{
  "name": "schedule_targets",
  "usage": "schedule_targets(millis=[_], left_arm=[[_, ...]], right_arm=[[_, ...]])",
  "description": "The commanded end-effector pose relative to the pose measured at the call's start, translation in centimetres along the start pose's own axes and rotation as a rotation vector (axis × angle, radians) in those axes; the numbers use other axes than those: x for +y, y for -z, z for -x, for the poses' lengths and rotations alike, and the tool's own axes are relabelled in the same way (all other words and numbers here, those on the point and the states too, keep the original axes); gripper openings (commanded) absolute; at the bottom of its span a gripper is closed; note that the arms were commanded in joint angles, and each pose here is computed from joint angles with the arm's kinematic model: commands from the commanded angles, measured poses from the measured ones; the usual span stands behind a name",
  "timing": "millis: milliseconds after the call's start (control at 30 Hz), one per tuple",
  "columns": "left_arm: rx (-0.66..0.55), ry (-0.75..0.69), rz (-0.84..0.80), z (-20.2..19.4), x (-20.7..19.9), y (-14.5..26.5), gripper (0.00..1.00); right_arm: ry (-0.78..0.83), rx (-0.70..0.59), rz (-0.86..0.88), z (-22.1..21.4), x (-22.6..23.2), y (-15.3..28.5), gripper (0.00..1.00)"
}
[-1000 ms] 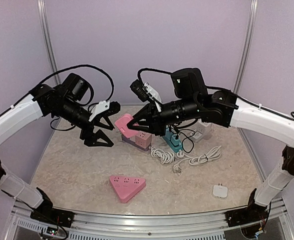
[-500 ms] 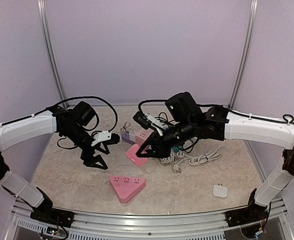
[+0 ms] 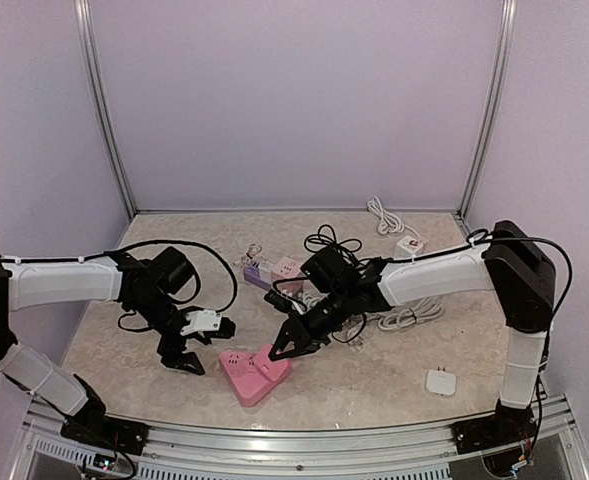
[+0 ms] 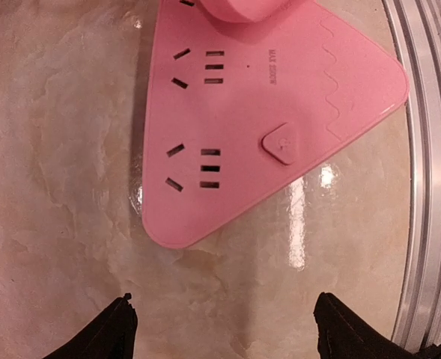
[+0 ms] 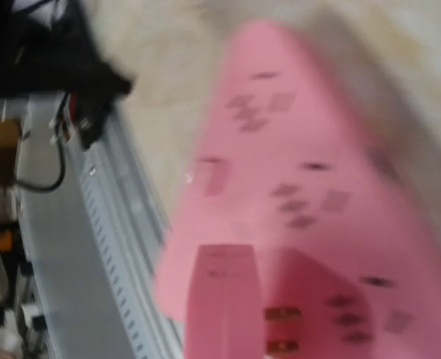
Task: Insert the plug
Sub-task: Adjust the plug.
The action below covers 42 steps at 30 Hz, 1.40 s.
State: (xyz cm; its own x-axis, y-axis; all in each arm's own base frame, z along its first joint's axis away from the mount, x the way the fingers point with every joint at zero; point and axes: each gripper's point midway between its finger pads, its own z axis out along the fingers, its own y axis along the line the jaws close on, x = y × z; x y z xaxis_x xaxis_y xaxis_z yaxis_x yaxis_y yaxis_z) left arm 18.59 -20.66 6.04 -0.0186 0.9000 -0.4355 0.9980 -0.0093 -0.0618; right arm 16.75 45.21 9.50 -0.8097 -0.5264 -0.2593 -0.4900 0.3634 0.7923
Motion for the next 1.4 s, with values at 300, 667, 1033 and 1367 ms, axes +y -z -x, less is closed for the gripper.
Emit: schedule_targets(millis=[300, 667, 1033, 1367], left_arm=[[0.032, -0.113, 0.074, 0.8, 0.8, -2.1, 0.80], [-0.232, -0.165, -0.009, 9.0, -1.0, 9.5, 0.90], [-0.507, -0.302, 0.020, 16.5, -5.9, 23.3, 0.92], [-0.357, -0.137, 0.309, 14.3, -3.1, 25.8, 0.92]], right_arm=[[-0.162, -0.054, -0.007, 1.2, -3.1, 2.8, 0.00], [0.401, -0.136, 0.129, 3.5, 12.4, 7.5, 0.00], [0.786, -0.277, 0.116, 5.2, 21.9, 10.9, 0.00], [1.623, -0.665, -0.715, 6.0, 22.3, 11.9, 0.00]])
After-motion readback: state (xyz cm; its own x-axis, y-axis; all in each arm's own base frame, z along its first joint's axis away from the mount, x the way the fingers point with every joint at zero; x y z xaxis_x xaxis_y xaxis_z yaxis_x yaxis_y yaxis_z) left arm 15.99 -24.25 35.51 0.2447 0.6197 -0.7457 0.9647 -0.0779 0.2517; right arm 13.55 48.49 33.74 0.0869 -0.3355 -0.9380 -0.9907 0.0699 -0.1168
